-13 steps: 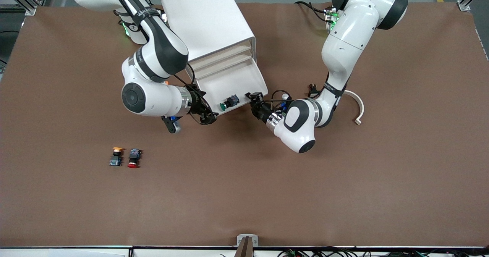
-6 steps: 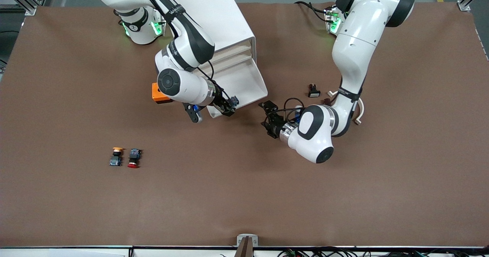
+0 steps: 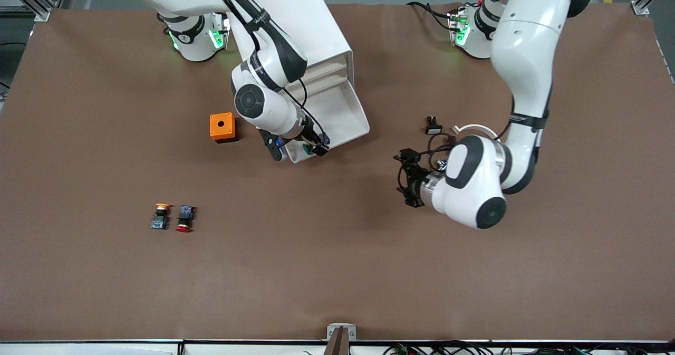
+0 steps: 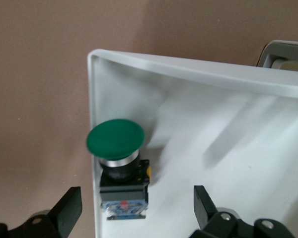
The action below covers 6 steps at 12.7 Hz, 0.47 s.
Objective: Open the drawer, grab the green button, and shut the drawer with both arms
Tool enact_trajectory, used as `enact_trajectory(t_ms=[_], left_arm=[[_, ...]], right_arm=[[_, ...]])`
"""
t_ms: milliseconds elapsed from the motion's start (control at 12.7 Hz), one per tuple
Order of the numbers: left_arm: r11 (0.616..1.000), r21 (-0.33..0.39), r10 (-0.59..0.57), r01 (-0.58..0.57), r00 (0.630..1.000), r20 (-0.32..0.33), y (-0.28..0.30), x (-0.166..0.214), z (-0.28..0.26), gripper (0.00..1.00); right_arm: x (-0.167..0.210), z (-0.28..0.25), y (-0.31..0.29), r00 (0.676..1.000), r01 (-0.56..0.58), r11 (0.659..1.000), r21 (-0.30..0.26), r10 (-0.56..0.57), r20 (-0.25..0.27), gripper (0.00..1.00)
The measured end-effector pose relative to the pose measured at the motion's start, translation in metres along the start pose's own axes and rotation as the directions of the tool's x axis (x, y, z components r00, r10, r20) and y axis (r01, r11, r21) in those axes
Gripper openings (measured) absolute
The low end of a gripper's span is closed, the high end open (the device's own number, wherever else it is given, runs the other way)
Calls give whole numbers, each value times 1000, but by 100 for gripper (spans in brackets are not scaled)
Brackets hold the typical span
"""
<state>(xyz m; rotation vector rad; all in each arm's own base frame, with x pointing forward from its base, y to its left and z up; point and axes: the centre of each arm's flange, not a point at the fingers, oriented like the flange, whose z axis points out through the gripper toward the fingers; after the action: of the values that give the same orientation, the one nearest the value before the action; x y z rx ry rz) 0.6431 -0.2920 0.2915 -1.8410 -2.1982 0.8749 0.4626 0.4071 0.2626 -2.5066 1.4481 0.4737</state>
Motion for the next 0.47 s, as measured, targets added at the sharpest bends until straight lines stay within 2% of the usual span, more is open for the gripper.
enact_trajectory(t_ms=[79, 157, 236, 471], left_arm=[[998, -39, 45, -46, 998, -38, -4, 6, -19, 100], [993, -74, 86, -92, 993, -86, -10, 7, -34, 100], [985, -101, 129, -142, 984, -127, -19, 3, -46, 100], [949, -138, 260, -284, 950, -171, -41, -6, -77, 100]], right_arm=[[0, 1, 1, 1000, 0, 1000, 0, 0, -1, 92], [0, 0, 1, 1000, 0, 1000, 1, 0, -1, 91], [0, -1, 0, 1000, 0, 1000, 3, 0, -1, 83], [-1, -5, -1, 1000, 2, 1000, 12, -2, -2, 44]])
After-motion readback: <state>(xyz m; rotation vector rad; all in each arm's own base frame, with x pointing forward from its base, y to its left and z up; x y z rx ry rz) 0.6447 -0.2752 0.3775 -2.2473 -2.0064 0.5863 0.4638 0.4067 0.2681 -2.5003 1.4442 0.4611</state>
